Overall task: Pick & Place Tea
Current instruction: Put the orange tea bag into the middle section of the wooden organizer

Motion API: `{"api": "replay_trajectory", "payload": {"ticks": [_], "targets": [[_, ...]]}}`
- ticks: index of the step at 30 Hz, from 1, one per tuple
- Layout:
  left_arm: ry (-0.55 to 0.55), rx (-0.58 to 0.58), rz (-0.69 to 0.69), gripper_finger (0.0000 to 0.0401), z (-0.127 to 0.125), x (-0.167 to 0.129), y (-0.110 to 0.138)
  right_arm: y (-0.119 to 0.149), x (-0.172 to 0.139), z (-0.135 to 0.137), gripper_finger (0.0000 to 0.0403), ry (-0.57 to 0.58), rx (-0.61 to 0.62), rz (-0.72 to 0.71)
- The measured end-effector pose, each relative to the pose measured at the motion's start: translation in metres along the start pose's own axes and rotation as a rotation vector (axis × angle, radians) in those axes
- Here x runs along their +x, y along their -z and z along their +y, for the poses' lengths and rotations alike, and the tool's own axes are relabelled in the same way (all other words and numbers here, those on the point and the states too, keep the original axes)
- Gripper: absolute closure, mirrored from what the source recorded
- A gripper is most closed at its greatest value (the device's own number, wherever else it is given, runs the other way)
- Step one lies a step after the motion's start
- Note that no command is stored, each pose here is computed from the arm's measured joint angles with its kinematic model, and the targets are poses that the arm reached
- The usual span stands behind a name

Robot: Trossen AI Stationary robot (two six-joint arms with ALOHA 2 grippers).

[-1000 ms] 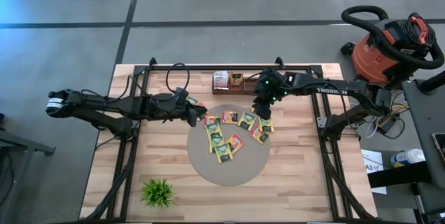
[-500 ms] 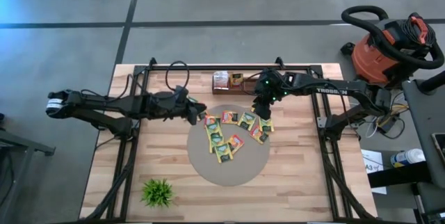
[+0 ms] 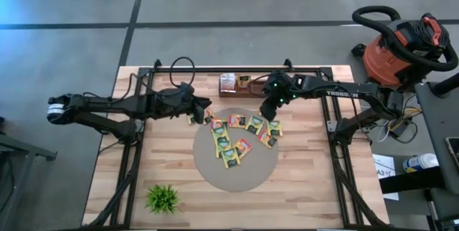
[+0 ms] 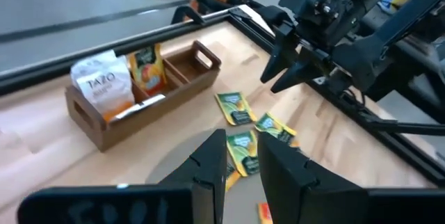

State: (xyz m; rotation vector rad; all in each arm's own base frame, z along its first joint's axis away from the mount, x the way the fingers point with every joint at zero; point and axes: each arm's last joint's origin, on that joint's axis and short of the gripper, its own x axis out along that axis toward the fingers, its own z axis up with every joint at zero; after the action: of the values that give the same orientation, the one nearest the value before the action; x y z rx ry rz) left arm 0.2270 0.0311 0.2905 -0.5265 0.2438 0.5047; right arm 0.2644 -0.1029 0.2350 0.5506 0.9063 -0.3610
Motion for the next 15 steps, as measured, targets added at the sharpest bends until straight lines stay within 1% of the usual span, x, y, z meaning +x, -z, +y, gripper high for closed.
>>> {"api": "replay_trajectory", "payload": {"ticks": [8,15], "targets": [[-0.011,0.078,-0.005,0.0323,0.002,0.001,-0.002,0.004,0.003,-0.002,0.0282,0.030,0.108,0.008],[-0.011,0.089,-0.005,0.0323,0.002,0.001,-0.002,0.014,0.009,-0.006,0.0282,0.041,0.208,0.047]]}}
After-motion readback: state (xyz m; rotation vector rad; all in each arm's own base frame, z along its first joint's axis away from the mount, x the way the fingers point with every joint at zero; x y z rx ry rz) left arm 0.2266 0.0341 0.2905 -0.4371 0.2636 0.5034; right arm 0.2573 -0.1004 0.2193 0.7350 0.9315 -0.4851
